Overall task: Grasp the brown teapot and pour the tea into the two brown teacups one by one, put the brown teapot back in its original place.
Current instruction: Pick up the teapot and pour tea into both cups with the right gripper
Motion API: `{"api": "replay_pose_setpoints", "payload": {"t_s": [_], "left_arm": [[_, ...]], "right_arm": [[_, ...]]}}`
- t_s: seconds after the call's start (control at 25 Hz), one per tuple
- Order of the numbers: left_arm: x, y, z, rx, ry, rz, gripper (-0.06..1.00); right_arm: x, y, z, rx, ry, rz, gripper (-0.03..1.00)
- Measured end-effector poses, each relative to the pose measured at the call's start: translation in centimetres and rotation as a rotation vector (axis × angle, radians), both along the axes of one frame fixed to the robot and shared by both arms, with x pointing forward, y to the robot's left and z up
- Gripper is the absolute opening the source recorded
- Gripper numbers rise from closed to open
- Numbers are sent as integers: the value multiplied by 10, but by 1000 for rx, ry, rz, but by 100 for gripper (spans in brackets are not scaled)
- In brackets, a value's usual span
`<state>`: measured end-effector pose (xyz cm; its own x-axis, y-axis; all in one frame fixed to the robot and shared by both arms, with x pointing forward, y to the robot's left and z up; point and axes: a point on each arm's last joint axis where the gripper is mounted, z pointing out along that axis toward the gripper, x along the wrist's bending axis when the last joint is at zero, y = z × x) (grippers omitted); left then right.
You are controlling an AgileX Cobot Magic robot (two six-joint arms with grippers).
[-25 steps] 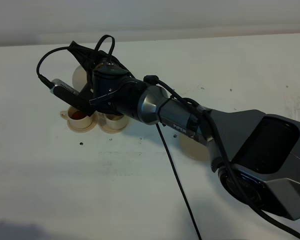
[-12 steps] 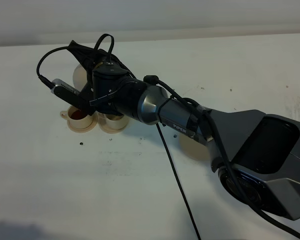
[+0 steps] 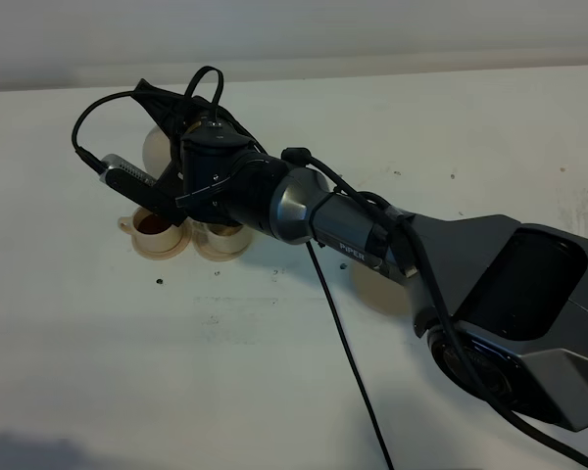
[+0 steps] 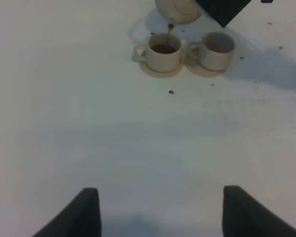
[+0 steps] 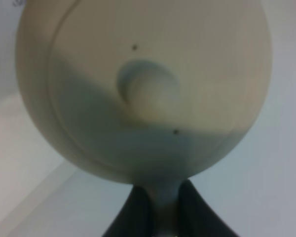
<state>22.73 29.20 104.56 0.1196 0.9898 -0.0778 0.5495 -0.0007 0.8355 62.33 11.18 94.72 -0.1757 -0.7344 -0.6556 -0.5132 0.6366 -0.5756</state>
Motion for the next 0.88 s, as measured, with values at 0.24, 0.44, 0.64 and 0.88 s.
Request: {"api": "replay_pose_setpoints", "payload": {"t_s": [0.24, 0.44, 0.64, 0.88], "left_arm": [[0, 0, 0, 0, 0, 0, 51], [0, 0, 0, 0, 0, 0, 51], [0, 0, 0, 0, 0, 0, 51], [0, 0, 0, 0, 0, 0, 51]], "right_arm": [[-3, -1, -4, 60, 75, -50, 9], [-4, -2, -7, 98, 126, -88, 9], [-5, -2, -9, 146, 159, -129, 9], [-6, -3, -9, 176, 176, -159, 9]]}}
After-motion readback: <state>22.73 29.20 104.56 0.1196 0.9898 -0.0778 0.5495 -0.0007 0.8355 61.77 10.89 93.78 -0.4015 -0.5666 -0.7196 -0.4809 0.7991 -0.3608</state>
